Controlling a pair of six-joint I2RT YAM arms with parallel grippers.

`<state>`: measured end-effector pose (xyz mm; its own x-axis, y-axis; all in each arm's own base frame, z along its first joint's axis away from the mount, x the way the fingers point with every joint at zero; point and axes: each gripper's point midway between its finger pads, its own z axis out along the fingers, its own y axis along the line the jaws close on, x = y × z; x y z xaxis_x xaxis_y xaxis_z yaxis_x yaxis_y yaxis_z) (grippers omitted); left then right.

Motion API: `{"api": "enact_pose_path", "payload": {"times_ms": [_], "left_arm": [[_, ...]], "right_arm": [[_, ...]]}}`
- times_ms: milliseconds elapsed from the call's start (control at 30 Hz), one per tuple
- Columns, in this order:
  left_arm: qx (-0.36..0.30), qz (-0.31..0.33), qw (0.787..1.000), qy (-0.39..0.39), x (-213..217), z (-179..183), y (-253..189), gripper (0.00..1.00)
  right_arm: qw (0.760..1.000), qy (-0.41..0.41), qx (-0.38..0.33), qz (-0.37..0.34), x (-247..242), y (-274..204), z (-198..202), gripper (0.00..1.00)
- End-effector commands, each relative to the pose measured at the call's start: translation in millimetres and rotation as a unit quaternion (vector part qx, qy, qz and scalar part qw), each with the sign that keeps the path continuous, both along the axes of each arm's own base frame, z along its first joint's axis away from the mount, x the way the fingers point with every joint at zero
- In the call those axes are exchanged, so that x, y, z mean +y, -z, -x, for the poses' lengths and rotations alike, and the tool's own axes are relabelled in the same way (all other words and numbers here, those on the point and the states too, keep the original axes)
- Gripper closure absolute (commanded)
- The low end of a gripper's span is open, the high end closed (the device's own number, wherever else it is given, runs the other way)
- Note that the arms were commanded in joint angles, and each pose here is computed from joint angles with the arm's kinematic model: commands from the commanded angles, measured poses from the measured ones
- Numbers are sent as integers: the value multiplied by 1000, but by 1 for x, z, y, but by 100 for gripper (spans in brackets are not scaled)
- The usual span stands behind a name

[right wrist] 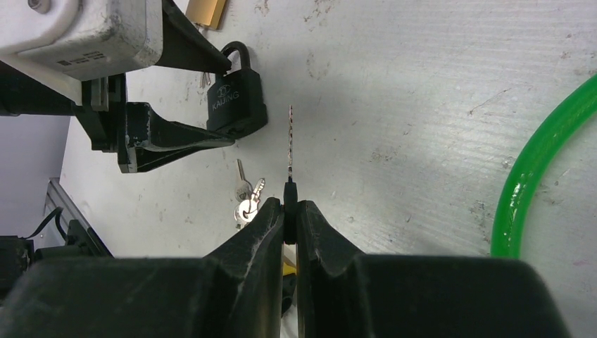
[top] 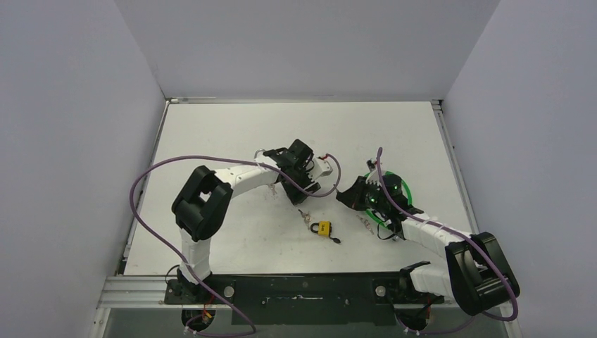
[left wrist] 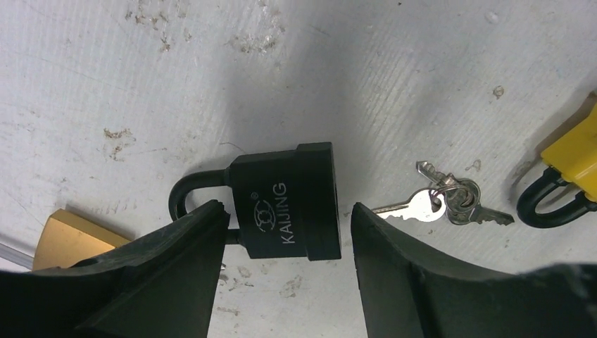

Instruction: Unlock with the key

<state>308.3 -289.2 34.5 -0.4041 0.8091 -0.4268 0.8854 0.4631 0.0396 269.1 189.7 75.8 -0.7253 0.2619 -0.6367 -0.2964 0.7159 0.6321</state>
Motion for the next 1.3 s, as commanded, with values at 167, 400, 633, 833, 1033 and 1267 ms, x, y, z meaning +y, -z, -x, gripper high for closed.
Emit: {"api": "enact_pose_path", "payload": {"times_ms": [167,400,633,833,1033,1267], "left_arm": [[-23,33,999,-7,-12,-25,-25,24],[-60,144,985,-76,-22,-19,-88,17],[-113,212,945,-222,1,-24,-146,15],[-103,207,862,-451,44,-26,-137,15],[-64,206,821,-529,43,-16,-97,13],[-40,177,806,-563,19,-19,-58,9]], "right_arm": [[999,-17,-30,-16,13,-17,-9,100],[999,-16,-24,-17,15,-16,-10,100],[999,-24,-26,-19,20,-17,-9,100],[998,-40,-31,-24,30,-17,-3,100],[998,-52,-30,-20,41,-10,7,100],[998,-60,-17,-13,43,3,11,100]]}}
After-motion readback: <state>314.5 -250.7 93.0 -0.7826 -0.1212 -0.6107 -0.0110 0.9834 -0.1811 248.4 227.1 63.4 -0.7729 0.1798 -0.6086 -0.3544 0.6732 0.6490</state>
